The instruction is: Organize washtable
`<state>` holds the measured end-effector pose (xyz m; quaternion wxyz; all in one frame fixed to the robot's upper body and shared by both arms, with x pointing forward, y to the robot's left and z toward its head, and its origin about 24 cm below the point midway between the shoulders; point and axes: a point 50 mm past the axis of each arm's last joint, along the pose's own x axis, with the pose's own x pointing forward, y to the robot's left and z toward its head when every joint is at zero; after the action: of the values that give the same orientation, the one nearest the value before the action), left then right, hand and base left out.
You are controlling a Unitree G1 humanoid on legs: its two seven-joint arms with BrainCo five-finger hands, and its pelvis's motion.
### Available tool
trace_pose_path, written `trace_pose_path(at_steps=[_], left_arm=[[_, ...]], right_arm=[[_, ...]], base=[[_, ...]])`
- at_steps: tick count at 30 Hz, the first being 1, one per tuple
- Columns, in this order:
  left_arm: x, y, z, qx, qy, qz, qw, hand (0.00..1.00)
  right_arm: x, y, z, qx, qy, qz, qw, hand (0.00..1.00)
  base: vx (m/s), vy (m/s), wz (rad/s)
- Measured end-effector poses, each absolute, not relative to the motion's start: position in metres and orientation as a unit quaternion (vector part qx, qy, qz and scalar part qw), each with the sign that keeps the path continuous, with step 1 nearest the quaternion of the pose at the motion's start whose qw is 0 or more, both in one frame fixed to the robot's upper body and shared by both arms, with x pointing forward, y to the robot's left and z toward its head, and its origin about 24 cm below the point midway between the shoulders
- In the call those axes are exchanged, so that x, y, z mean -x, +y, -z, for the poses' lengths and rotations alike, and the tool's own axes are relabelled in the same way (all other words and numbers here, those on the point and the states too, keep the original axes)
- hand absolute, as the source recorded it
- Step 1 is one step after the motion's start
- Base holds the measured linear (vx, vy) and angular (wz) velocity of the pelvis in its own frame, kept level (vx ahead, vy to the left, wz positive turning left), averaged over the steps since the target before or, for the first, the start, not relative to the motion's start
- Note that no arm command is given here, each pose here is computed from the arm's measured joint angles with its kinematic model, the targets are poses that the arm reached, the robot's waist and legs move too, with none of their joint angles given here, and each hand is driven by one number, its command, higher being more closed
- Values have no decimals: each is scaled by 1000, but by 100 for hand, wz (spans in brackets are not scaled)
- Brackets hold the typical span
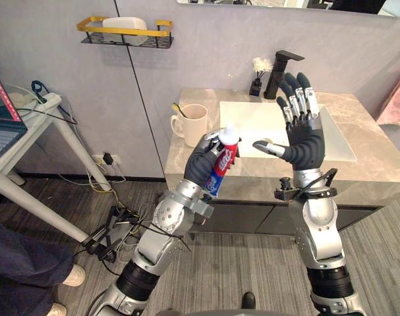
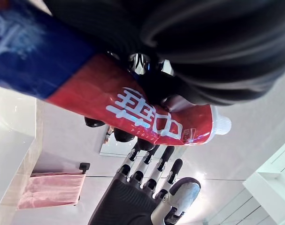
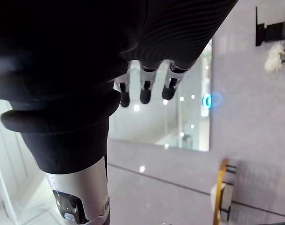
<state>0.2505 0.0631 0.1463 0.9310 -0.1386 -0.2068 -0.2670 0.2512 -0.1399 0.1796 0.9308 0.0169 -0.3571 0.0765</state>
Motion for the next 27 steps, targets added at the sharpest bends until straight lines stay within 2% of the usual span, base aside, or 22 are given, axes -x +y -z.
trace_pose_path(at_steps=[9,21,27], left_arm=[[-254,78,-153,110,-233,221,941,100],[-249,80,-167,120,-269,200,935,100],[-243,78,-178,138,-292,197,926,100]], right_arm=[[-246,-136,-172,-14,-342,-96,935,0],[-239,-118,-157,-60,-304,-153,938,0],[-235,-105,-137,-100,-253,-184,945,0]], base=[[-7,1,-3],[0,0,-1],[0,0,0]])
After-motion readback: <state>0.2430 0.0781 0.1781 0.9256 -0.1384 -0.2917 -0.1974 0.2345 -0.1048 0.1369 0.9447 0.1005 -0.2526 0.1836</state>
